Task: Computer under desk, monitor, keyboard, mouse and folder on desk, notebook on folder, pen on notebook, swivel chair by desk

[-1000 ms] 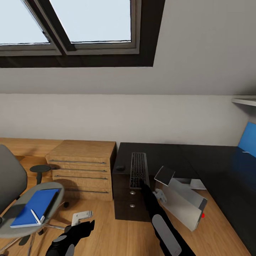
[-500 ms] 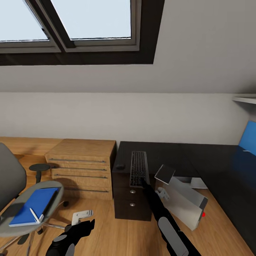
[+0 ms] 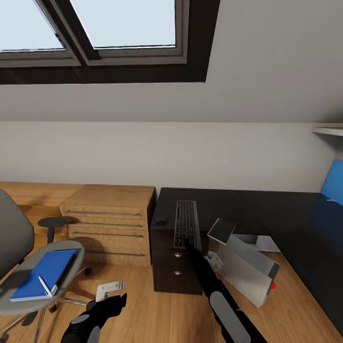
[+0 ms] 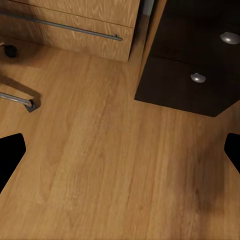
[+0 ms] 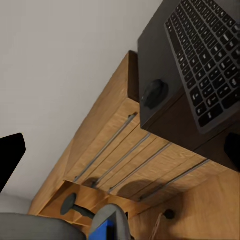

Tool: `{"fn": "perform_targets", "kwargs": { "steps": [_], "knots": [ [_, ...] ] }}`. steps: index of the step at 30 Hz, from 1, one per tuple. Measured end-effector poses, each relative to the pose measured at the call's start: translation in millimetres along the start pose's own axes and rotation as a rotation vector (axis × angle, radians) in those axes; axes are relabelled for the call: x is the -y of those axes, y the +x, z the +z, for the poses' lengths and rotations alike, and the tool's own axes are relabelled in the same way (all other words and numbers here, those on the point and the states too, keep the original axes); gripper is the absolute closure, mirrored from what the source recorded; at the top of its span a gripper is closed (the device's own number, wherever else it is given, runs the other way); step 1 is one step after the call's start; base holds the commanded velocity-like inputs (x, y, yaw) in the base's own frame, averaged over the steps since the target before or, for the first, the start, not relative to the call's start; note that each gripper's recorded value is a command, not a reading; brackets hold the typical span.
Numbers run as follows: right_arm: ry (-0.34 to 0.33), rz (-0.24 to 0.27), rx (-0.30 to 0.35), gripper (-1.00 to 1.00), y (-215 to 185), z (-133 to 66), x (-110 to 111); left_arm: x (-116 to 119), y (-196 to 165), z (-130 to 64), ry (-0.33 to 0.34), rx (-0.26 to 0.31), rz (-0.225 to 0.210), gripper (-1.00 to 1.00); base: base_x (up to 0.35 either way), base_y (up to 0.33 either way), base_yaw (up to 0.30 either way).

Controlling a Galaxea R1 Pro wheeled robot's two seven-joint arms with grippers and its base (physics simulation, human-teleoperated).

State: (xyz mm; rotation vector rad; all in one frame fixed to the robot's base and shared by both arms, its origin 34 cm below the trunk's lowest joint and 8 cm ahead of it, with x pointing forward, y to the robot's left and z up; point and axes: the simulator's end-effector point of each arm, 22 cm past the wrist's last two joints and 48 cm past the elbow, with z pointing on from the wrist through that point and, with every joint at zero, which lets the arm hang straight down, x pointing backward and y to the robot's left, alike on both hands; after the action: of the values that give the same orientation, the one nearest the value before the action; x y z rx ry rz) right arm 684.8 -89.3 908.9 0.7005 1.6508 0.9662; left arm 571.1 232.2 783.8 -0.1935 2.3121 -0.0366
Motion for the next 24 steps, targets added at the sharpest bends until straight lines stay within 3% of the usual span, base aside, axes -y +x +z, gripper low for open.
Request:
{"fn": "perform_targets", "kwargs": {
  "steps": [7, 24],
  "knots": [
    [0.006, -0.006, 0.006, -1.00, 3, 1.4, 13, -1, 7, 7.4, 0.000, 0.000, 0.000, -1.00, 0.000, 0.000, 0.000],
    [0.128, -0.018, -0.050, -1.00, 42, -0.6, 93, -3, 28, 25.9, 0.001, -0.001, -0.002, -1.00, 0.000, 0.000, 0.000]
  ]
}}
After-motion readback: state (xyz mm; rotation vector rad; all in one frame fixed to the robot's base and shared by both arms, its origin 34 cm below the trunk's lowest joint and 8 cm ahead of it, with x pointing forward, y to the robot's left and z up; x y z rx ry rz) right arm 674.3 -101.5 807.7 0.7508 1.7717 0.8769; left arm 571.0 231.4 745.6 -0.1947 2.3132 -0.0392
